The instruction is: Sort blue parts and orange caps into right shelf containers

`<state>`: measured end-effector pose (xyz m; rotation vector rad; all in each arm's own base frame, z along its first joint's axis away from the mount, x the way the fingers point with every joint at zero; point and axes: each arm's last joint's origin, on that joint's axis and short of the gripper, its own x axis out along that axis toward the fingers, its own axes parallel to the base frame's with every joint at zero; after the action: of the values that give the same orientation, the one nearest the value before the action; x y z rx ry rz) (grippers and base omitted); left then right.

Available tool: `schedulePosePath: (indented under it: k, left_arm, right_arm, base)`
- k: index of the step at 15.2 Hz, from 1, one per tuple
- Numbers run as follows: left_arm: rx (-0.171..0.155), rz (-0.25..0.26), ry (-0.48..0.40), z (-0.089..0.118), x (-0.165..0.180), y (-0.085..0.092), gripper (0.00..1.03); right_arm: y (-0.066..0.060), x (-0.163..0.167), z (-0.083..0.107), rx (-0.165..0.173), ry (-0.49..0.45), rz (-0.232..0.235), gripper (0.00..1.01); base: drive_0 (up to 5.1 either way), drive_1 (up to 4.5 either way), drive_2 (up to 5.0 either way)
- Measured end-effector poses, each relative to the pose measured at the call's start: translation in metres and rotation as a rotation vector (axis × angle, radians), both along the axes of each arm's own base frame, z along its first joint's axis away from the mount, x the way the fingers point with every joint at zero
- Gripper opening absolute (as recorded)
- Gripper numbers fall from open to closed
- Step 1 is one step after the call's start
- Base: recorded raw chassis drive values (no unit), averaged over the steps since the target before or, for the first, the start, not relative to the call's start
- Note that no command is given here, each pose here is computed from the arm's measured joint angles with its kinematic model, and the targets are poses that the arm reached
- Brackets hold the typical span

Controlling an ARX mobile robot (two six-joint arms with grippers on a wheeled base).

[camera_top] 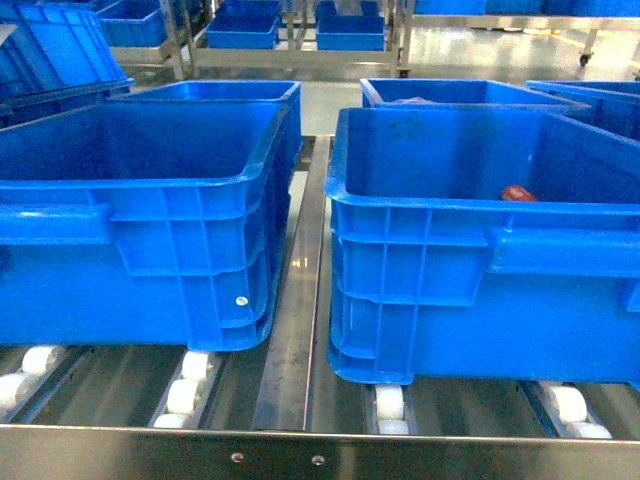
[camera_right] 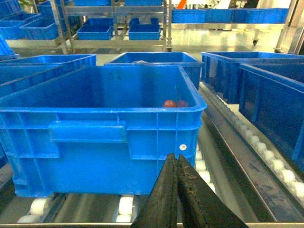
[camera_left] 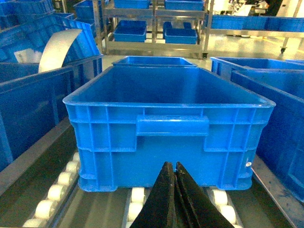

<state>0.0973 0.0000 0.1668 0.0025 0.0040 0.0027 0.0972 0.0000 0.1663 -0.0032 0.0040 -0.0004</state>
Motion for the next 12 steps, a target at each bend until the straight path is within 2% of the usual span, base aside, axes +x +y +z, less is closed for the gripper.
schedulePosePath:
  k: [10,12]
  left_arm:
    - [0.0,-0.003,-0.006,0.0006,0.0,-0.0001,0.02]
    - [-0.001,-0.003,-0.006,0.0006,0.0,-0.0001,0.25]
  right_arm:
    - [0.0,0.0,0.0009,-0.001,-0.009,0.0,0.02]
    - [0.0,0.0,0.0008,0.0,-0.008,0.0,0.29]
  base:
    - [0.0,0.0,0.0]
    - [0.0,0.0,0.0]
